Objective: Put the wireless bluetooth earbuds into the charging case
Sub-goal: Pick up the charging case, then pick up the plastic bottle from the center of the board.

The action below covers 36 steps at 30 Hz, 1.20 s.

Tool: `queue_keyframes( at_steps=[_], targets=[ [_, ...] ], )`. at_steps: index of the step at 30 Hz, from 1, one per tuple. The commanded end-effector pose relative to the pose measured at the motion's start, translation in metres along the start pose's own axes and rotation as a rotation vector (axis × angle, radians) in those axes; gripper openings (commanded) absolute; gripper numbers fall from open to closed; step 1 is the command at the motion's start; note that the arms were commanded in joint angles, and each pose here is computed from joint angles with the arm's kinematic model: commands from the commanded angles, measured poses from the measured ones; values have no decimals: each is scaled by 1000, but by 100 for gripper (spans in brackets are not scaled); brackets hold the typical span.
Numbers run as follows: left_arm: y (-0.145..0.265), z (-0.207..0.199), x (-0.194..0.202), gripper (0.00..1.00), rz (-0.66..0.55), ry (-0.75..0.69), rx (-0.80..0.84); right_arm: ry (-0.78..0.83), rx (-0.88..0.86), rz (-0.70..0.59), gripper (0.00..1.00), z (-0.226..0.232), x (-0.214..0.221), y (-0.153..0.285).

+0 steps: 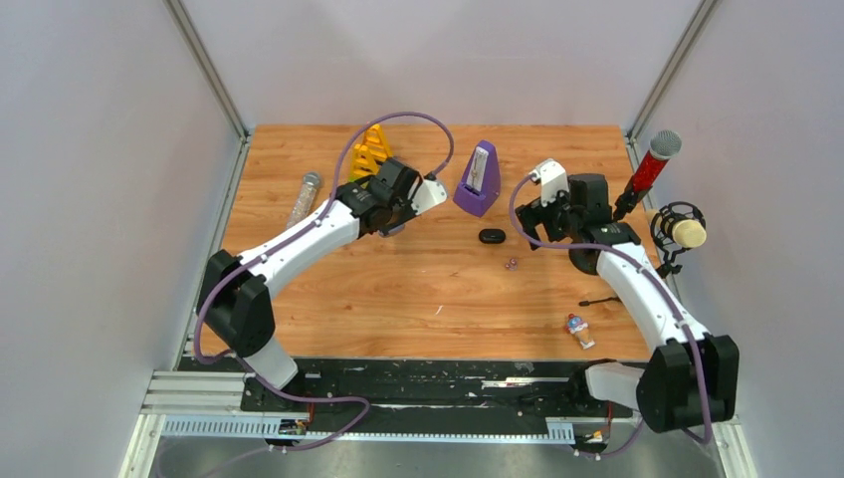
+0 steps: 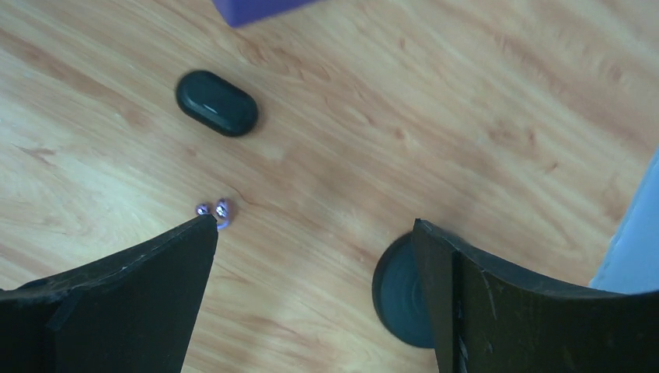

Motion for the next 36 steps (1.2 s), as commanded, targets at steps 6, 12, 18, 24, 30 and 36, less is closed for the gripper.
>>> queue_keyframes(
  at_steps=[6, 12, 18, 24, 30, 36],
  targets=[
    [21, 18, -14, 9, -128, 148, -111, -354, -69, 189, 91, -22, 29, -25],
    [25, 14, -16, 9, -151, 164, -94, -524, -116, 341, 75, -16, 52, -48],
    [24, 10, -14, 9, -154, 163, -87, -592, -178, 430, 58, -5, 68, -64],
    [23, 7, -17, 9, -159, 154, -77, -567, -188, 466, 56, 5, 72, -74],
    [22, 2, -20, 9, -154, 130, -76, -472, -289, 455, 80, 19, 67, -82],
    [22, 0, -19, 9, -154, 124, -75, -117, -253, 322, 97, 22, 57, -72]
  ],
)
Point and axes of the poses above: each gripper's point midway between its finger pads, its own y axis back along the fingers, its own z axis along the line the jaws close on, x = y × z, the point moved 4 cm from there along y, back along the fingers, and after that the axes turned 11 degrees about -y, right-handed, at the moved point
